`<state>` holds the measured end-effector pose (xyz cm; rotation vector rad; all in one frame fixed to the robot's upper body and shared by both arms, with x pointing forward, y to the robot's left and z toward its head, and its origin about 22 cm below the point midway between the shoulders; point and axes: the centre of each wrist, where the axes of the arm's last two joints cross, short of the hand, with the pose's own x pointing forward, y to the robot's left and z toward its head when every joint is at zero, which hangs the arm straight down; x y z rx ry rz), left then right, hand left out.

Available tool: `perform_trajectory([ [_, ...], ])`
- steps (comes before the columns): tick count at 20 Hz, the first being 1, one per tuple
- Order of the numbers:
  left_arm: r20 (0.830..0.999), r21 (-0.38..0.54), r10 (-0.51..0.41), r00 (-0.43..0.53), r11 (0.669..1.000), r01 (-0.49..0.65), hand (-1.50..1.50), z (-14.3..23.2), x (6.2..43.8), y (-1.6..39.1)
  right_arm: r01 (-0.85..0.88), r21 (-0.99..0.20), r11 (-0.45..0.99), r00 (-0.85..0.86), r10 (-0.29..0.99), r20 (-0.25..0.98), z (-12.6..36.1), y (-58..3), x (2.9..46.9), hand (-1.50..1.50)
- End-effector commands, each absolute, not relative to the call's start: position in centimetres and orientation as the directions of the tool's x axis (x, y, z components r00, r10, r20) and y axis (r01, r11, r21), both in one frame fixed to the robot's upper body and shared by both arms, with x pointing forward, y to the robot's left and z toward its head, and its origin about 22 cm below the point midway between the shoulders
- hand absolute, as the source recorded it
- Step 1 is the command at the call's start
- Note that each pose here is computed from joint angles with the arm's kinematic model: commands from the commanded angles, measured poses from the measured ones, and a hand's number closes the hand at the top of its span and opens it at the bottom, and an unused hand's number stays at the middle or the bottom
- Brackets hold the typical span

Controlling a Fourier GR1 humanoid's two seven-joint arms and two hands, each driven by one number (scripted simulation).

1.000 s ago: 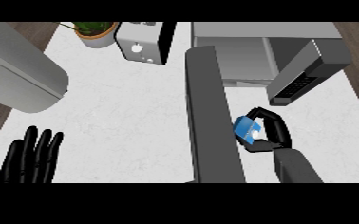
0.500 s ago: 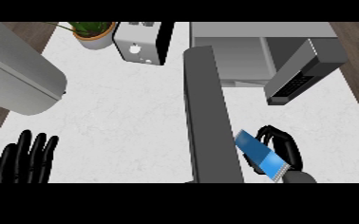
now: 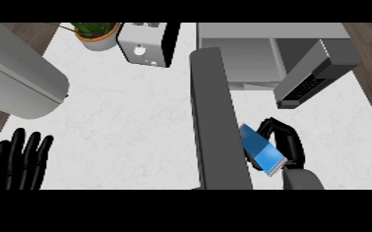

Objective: Pick up the milk, place it into the microwave and close the microwave

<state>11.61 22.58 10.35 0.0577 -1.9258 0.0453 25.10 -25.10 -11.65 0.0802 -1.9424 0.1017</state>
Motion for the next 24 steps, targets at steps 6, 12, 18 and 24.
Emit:
perform_trajectory([
  [6,0.944,0.003,-0.023,-0.329,0.998,-0.063,-1.5,9.6,11.0,23.6,-0.035,-0.175,0.984,-0.367,0.15,0.918,-6.2,-19.9,29.9,1.5],
  [12,0.942,0.017,-0.03,-0.335,0.999,-0.039,-1.5,9.2,11.1,23.7,0.063,-0.272,0.96,-0.289,0.278,0.916,-3.0,-19.3,36.3,1.5],
  [18,0.941,0.002,-0.007,-0.337,1.0,-0.017,-1.5,10.9,11.0,24.6,0.126,-0.379,0.917,-0.247,0.399,0.883,-1.8,-20.5,39.8,1.5],
  [24,0.939,0.003,-0.001,-0.344,1.0,0.005,-1.5,9.4,12.2,24.5,0.247,-0.443,0.862,-0.211,0.494,0.844,-0.7,-22.9,41.2,1.5],
])
